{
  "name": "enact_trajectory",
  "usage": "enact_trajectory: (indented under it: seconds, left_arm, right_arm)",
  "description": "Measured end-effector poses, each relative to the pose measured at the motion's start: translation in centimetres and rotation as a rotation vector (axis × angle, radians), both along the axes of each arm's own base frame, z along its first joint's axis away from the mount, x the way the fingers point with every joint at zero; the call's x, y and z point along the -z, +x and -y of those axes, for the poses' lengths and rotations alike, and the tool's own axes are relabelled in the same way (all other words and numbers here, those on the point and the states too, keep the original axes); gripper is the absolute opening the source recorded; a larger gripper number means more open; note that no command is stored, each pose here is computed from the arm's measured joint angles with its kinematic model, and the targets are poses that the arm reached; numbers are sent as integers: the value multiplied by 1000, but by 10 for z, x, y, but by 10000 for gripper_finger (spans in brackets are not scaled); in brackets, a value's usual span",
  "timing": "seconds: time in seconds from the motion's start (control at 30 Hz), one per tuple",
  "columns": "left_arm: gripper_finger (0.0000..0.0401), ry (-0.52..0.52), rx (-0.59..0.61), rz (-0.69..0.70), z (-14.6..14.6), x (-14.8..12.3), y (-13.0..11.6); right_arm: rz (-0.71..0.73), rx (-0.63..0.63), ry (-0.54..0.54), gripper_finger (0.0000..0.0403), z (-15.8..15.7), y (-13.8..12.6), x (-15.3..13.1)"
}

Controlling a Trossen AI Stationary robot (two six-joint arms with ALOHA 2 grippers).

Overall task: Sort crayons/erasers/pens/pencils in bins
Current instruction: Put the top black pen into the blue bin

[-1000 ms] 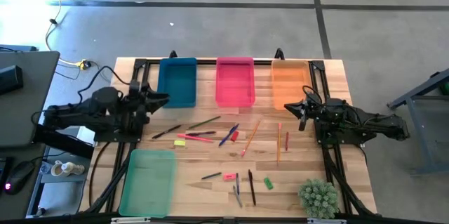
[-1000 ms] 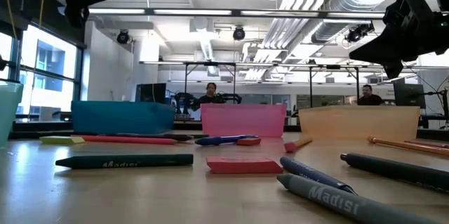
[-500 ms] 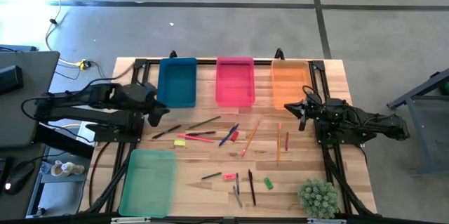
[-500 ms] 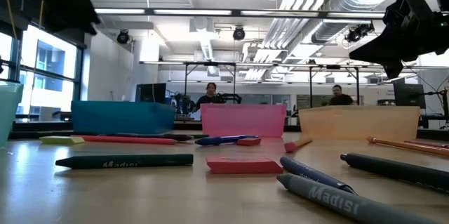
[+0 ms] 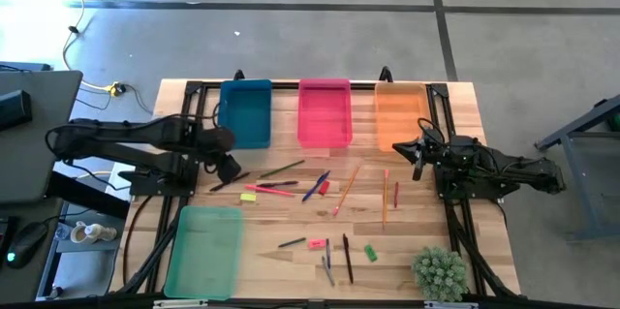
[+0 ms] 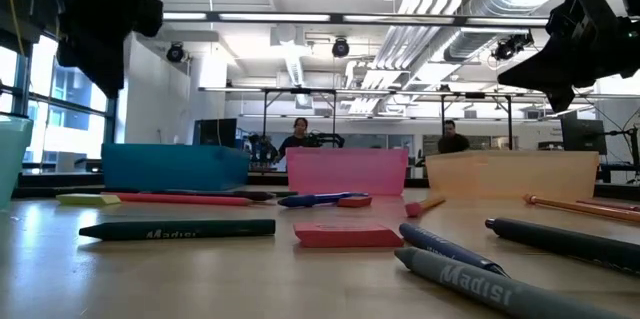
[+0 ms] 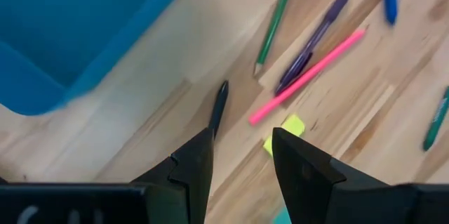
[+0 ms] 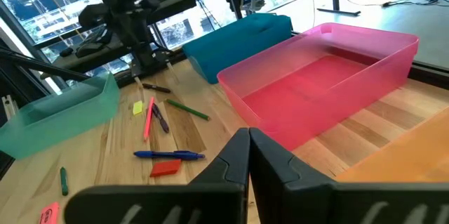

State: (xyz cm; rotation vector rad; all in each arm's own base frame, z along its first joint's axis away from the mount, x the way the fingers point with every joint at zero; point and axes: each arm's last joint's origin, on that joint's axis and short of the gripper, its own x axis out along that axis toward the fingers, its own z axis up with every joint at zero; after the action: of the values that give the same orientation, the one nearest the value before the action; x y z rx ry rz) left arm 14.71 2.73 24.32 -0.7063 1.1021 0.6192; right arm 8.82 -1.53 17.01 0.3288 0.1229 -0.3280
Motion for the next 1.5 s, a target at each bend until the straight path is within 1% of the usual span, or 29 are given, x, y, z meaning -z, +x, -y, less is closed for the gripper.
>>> enact_trajectory:
  seconds: [0.2,0.33,0.5,0.63,0.77,1.0,1.2,1.37,1.5]
  left_arm:
    - [133,-34,-19,-100,-2,14,14]
    - [133,-53,3,-176,-3,26,23]
    - [133,-53,36,-264,3,40,33]
    - [133,-62,18,-330,8,51,40]
    - [133,-63,28,-381,14,60,45]
    - [133,-54,52,-404,28,64,48]
    - [133,-25,9,-407,34,67,45]
    - [133,-39,-32,-410,37,83,38]
    - [133,-36,-41,-402,37,91,35]
  right_arm:
    - [0,0,0,0,0,0,0]
    - [0,0,0,0,0,0,0]
    - [0,0,0,0,0,0,0]
    - [0,0,0,0,0,0,0]
    - [0,0,0,0,0,0,0]
    - [0,0,0,0,0,0,0]
    - [0,0,0,0,0,0,0]
    - [0,0,0,0,0,0,0]
    - [0,0,0,0,0,0,0]
